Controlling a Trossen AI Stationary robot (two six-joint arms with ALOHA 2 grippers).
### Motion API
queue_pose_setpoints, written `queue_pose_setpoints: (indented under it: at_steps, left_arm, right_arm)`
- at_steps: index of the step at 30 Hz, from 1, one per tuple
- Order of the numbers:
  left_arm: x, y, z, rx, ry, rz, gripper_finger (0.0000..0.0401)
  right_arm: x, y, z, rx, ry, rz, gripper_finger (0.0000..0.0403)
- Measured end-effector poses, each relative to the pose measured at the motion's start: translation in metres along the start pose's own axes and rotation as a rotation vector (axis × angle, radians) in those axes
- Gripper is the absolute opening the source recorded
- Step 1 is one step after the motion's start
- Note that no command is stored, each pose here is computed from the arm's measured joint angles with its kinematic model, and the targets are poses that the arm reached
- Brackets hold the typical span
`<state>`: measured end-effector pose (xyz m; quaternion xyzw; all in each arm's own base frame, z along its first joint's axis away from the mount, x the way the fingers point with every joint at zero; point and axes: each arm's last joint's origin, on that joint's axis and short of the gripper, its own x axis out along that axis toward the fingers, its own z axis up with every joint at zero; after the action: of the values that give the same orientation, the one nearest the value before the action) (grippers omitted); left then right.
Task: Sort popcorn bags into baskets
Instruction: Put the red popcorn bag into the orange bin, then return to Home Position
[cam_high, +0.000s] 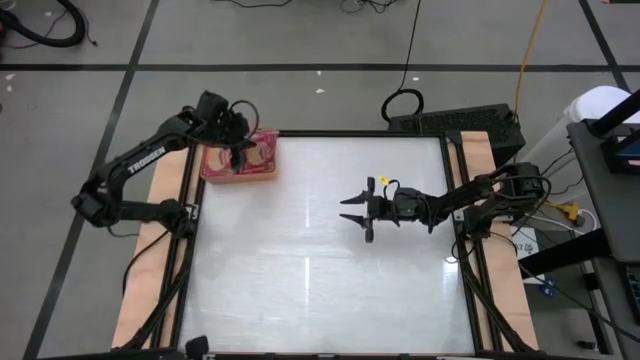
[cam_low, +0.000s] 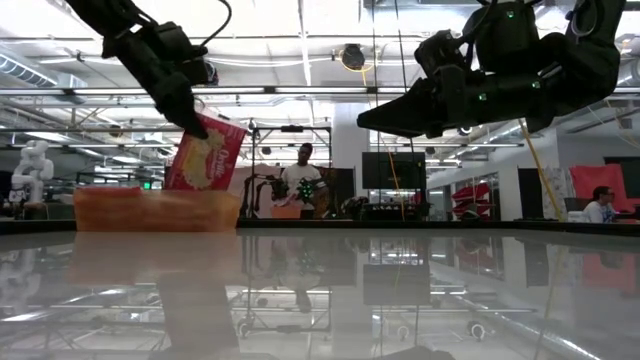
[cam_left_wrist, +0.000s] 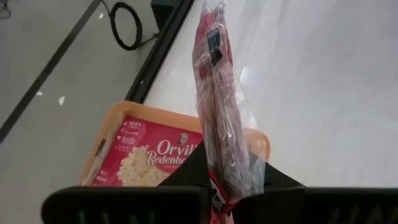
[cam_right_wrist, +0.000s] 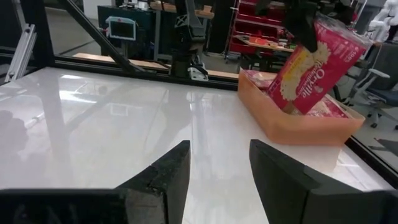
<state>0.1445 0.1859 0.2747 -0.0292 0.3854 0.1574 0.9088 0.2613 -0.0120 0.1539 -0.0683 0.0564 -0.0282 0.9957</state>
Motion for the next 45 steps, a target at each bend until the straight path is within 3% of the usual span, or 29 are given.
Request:
queue_pose_setpoints:
  at_steps: [5, 9, 22, 26, 29, 36, 40, 45]
  left_arm:
    - [0.003, 0.006, -0.004, -0.028, 0.021, 0.018, 0.0026]
    - [0.002, 0.012, -0.006, -0.041, 0.073, 0.123, 0.0039]
    - [0.000, 0.020, -0.002, -0.055, 0.118, 0.364, 0.0198]
    - [-0.002, 0.025, 0.002, -0.124, 0.082, 0.470, 0.0230]
    - [-0.001, 0.024, 0.003, -0.186, 0.065, 0.475, 0.0239]
    - [0.009, -0.004, 0.011, -0.279, 0.042, 0.326, 0.0210]
    - [0.011, -0.039, 0.018, -0.198, -0.038, 0.258, 0.0154]
    - [-0.002, -0.084, 0.012, -0.150, -0.263, 0.183, 0.0072]
  right_arm:
    - [0.000, 0.000, 0.000, -0.004, 0.000, 0.000, 0.0157]
    - [0.000, 0.000, 0.000, -0.002, 0.000, 0.000, 0.0157]
    - [0.000, 0.000, 0.000, -0.004, 0.000, 0.000, 0.0157]
    - [0.000, 0.000, 0.000, -0.003, 0.000, -0.001, 0.0157]
    - [0.000, 0.000, 0.000, -0.004, 0.000, -0.002, 0.0157]
    - [-0.002, -0.001, 0.005, 0.002, -0.018, -0.013, 0.0157]
    - [-0.012, -0.004, 0.013, 0.045, -0.039, -0.079, 0.0146]
    - [-0.041, -0.006, 0.020, 0.072, -0.094, -0.096, 0.0088]
